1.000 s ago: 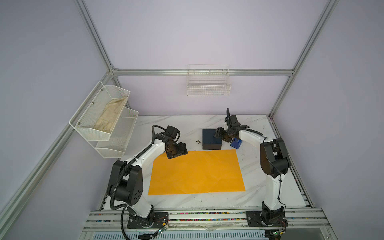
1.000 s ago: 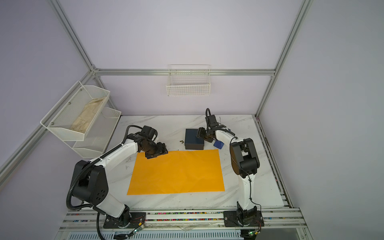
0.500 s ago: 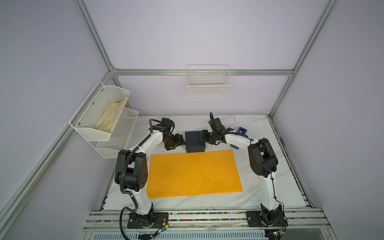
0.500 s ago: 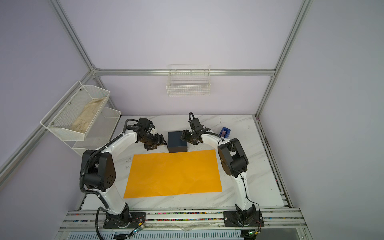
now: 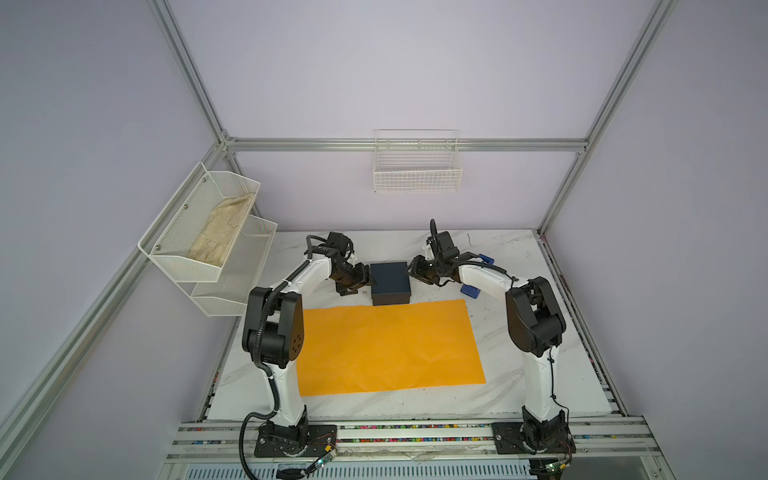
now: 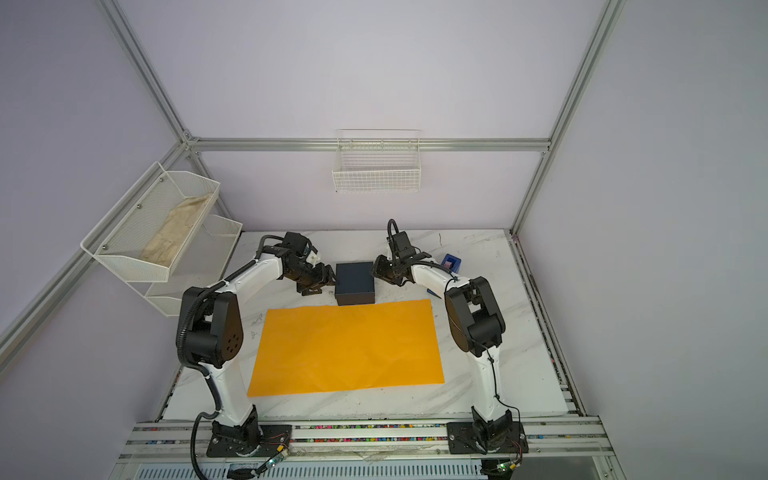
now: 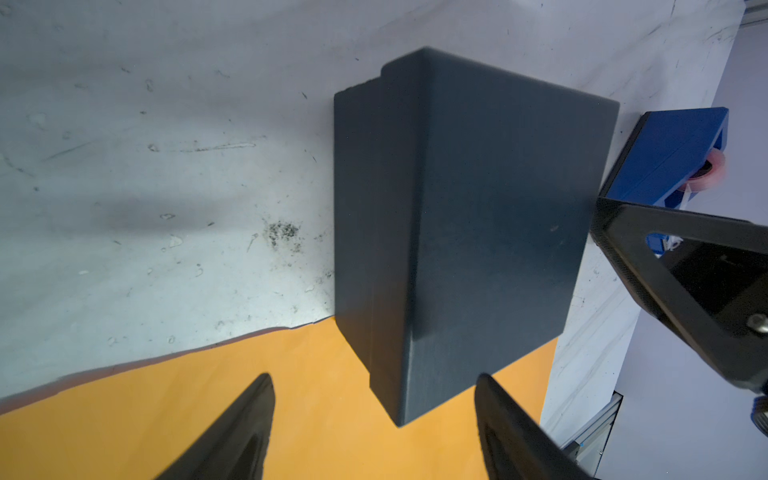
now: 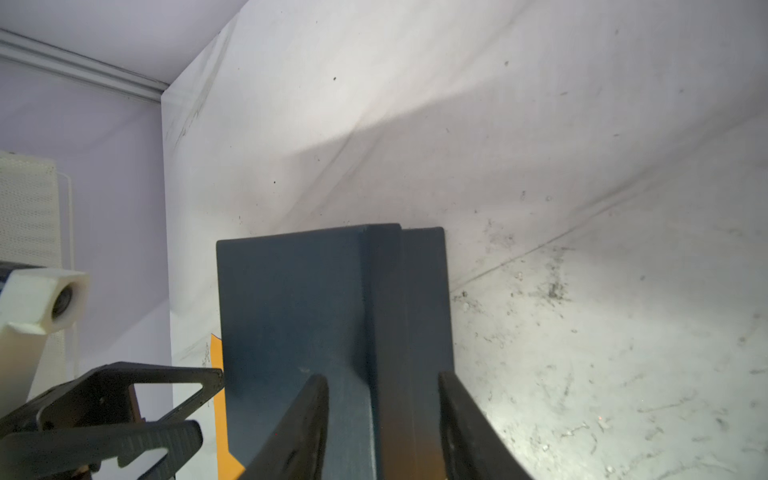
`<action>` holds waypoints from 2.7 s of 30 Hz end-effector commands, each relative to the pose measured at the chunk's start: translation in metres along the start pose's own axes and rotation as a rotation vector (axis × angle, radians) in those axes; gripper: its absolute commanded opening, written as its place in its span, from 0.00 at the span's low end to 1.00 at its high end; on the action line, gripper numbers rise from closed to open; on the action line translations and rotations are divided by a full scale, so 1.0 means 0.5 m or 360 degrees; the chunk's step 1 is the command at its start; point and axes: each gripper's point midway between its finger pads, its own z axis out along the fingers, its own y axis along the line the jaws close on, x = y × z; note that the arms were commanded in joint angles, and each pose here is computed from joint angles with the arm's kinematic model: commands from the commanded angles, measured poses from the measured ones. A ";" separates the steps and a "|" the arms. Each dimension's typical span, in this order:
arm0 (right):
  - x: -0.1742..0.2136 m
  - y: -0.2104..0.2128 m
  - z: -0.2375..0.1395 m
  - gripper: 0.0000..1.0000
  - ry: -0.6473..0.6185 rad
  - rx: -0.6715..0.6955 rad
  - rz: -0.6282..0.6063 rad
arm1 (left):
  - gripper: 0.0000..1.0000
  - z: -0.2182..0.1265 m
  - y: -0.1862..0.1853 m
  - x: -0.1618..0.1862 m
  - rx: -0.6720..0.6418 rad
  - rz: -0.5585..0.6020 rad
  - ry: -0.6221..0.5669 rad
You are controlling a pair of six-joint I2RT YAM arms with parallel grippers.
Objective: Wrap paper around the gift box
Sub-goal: 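Move the left gripper to the box while the right gripper holds it, then grip the navy box with both grippers from opposite sides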
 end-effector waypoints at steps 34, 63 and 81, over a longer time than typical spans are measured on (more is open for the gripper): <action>0.024 -0.121 -0.004 0.19 0.0029 0.0243 0.0043 | 0.96 0.081 -0.073 -0.032 0.0558 -0.0069 0.0008; 0.046 -0.049 -0.004 0.34 0.0102 -0.0011 0.0000 | 0.93 0.080 -0.056 -0.030 0.0582 -0.0072 -0.0020; 0.037 -0.116 -0.018 0.20 0.0052 0.0175 0.0088 | 0.97 0.097 -0.066 -0.016 0.0705 -0.0051 0.0061</action>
